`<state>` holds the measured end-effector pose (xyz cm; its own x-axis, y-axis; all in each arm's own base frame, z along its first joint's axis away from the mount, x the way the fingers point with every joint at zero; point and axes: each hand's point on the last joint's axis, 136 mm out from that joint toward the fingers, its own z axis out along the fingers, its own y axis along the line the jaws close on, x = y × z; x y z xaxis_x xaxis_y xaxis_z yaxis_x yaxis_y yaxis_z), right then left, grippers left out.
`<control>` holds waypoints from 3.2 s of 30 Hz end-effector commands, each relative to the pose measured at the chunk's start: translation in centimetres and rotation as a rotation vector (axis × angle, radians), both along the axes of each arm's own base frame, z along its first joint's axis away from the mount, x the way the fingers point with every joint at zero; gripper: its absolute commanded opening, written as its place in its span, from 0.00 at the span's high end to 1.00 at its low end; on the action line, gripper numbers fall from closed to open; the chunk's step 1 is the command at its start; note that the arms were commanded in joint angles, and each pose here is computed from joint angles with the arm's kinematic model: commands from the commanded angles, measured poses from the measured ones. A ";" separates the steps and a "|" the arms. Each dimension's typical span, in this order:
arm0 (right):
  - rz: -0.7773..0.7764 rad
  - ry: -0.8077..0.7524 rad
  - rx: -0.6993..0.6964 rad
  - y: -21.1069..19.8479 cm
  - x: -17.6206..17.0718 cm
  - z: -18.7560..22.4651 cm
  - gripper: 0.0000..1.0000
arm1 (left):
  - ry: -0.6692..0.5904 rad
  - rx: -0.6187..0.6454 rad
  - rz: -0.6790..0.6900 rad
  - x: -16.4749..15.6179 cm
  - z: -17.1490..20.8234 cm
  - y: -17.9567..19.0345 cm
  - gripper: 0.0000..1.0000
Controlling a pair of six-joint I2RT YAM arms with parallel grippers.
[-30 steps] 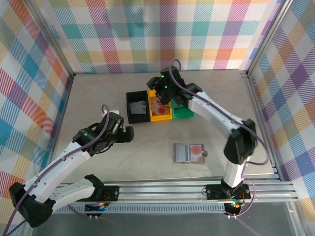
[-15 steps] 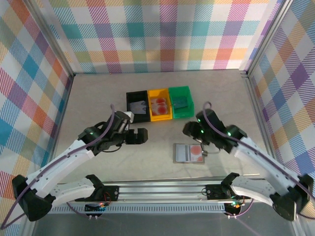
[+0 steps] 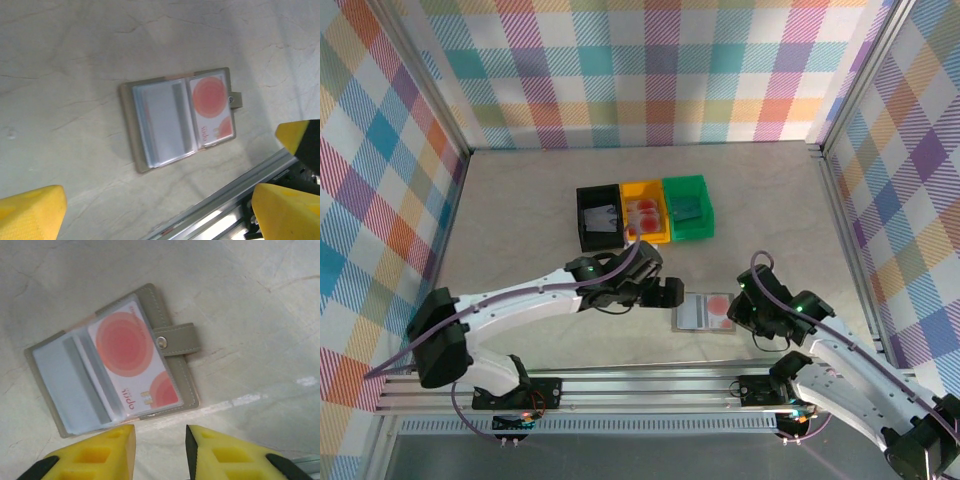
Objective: Take the credit cards out of the card holder
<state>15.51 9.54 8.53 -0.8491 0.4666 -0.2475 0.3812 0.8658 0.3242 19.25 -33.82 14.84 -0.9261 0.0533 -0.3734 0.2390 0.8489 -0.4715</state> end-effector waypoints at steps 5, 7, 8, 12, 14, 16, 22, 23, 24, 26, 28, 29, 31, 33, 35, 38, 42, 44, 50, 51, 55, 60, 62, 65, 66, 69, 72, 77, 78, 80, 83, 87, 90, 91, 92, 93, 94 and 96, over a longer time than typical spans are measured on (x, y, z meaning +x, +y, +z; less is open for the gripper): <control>-0.035 0.065 0.124 0.8 0.9 -1.9 0.76 | -0.008 -0.067 0.000 0.3 0.2 -5.4 0.09; -0.046 0.073 0.127 0.7 1.3 -2.1 0.78 | -0.012 -0.058 -0.014 0.1 -0.4 -6.4 0.10; -0.044 0.078 0.134 0.8 1.4 -2.2 0.79 | -0.011 -0.058 -0.019 0.1 -0.7 -6.8 0.11; -0.059 0.104 0.172 1.0 1.8 -2.8 0.81 | 0.012 -0.084 -0.043 -0.2 -2.0 -8.5 0.14; -0.070 0.121 0.198 1.1 1.9 -3.2 0.82 | 0.000 -0.118 -0.057 -0.3 -2.0 -9.6 0.17; -0.074 0.126 0.215 1.2 1.9 -3.5 0.84 | 0.017 -0.128 -0.049 -0.3 -2.6 -10.1 0.18; -0.091 0.101 0.238 1.0 2.2 -3.7 0.87 | 0.066 -0.196 -0.068 -1.1 -3.7 -11.8 0.29; -0.091 0.098 0.248 1.1 2.2 -3.8 0.88 | 0.073 -0.196 -0.062 -1.2 -4.0 -11.9 0.29; -0.089 0.096 0.257 1.3 2.3 -3.8 0.89 | 0.082 -0.204 -0.055 -1.2 -4.3 -12.0 0.29; -0.088 0.096 0.272 1.4 2.4 -3.9 0.90 | 0.112 -0.214 -0.026 -1.3 -5.0 -12.0 0.29; -0.091 0.098 0.275 1.4 2.4 -4.0 0.90 | 0.131 -0.227 -0.013 -1.4 -5.4 -12.1 0.30; -0.094 0.099 0.274 1.4 2.4 -4.1 0.90 | 0.142 -0.228 -0.001 -1.4 -5.7 -12.1 0.30; -0.109 0.104 0.264 1.1 2.3 -4.4 0.91 | 0.161 -0.235 0.023 -1.4 -6.2 -12.1 0.32; -0.130 0.108 0.259 0.8 2.2 -4.7 0.92 | 0.174 -0.239 0.044 -1.4 -6.7 -12.0 0.35; -0.144 0.107 0.266 0.7 2.2 -4.9 0.93 | 0.181 -0.240 0.064 -1.3 -7.3 -11.8 0.36; -0.150 0.112 0.271 0.8 2.2 -5.2 0.94 | 0.199 -0.247 0.081 -1.4 -8.0 -11.8 0.36; -0.167 0.123 0.259 0.5 2.0 -5.7 0.97 | 0.214 -0.253 0.093 -1.4 -8.5 -12.0 0.37; -0.182 0.135 0.258 0.4 1.8 -6.2 0.98 | 0.216 -0.243 0.107 -1.3 -8.9 -11.8 0.39; -0.207 0.151 0.256 0.1 1.3 -7.0 1.00 | 0.225 -0.235 0.121 -1.2 -9.7 -11.8 0.45; -0.212 0.150 0.252 0.0 1.3 -7.1 1.00 | 0.226 -0.234 0.123 -1.2 -9.8 -11.8 0.46; -0.216 0.153 0.251 0.0 1.2 -7.2 1.00 | 0.223 -0.232 0.127 -1.1 -10.1 -11.8 0.49; -0.218 0.150 0.247 -0.1 1.1 -7.3 1.00 | 0.195 -0.214 0.134 -0.7 -10.0 -11.5 0.56; -0.219 0.154 0.248 -0.1 1.0 -7.4 1.00 | 0.188 -0.206 0.136 -0.6 -10.2 -11.4 0.58; -0.223 0.158 0.249 -0.2 0.9 -7.6 1.00 | 0.172 -0.202 0.141 -0.3 -10.3 -11.3 0.65; -0.224 0.157 0.249 -0.2 0.9 -7.6 1.00 | 0.165 -0.205 0.140 -0.2 -10.2 -11.3 0.65; -0.228 0.157 0.251 -0.2 0.9 -7.6 1.00 | 0.135 -0.200 0.134 0.2 -9.8 -11.4 0.66; -0.226 0.154 0.252 -0.2 0.9 -7.5 1.00 | 0.120 -0.197 0.133 0.5 -9.8 -11.5 0.70; -0.225 0.153 0.253 -0.2 0.9 -7.5 1.00 | 0.100 -0.183 0.134 0.8 -10.1 -11.4 0.72; -0.225 0.152 0.254 -0.2 0.9 -7.5 1.00 | 0.095 -0.185 0.136 0.9 -10.0 -11.4 0.72; -0.225 0.153 0.255 -0.2 0.9 -7.6 1.00 | 0.084 -0.180 0.137 1.1 -9.9 -11.5 0.72; -0.226 0.158 0.256 -0.2 0.8 -7.7 1.00 | 0.076 -0.172 0.139 1.2 -10.2 -11.5 0.76; -0.226 0.156 0.256 -0.2 0.8 -7.7 1.00 | 0.069 -0.161 0.147 1.4 -10.7 -11.5 0.78; -0.225 0.155 0.261 -0.1 0.8 -7.7 1.00 | 0.062 -0.165 0.152 1.7 -10.7 -11.6 0.77; -0.224 0.155 0.262 -0.1 0.8 -7.6 1.00 | 0.063 -0.163 0.152 1.7 -10.8 -11.6 0.77; -0.224 0.155 0.262 -0.1 0.8 -7.6 1.00 | 0.064 -0.159 0.153 1.6 -10.9 -11.6 0.77; -0.224 0.155 0.262 -0.1 0.8 -7.6 1.00 | 0.066 -0.158 0.152 1.6 -11.1 -11.7 0.77; -0.223 0.151 0.264 -0.1 0.9 -7.5 1.00 | 0.067 -0.154 0.154 1.6 -11.3 -11.6 0.77; -0.222 0.151 0.265 -0.1 0.8 -7.6 1.00 | 0.069 -0.153 0.157 1.6 -11.5 -11.6 0.77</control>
<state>16.83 9.84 1.63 -0.7458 0.6658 0.0206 0.5961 0.6533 0.4668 20.78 -44.95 3.72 -0.9483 -0.1465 -0.2815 0.0615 0.7853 -0.6160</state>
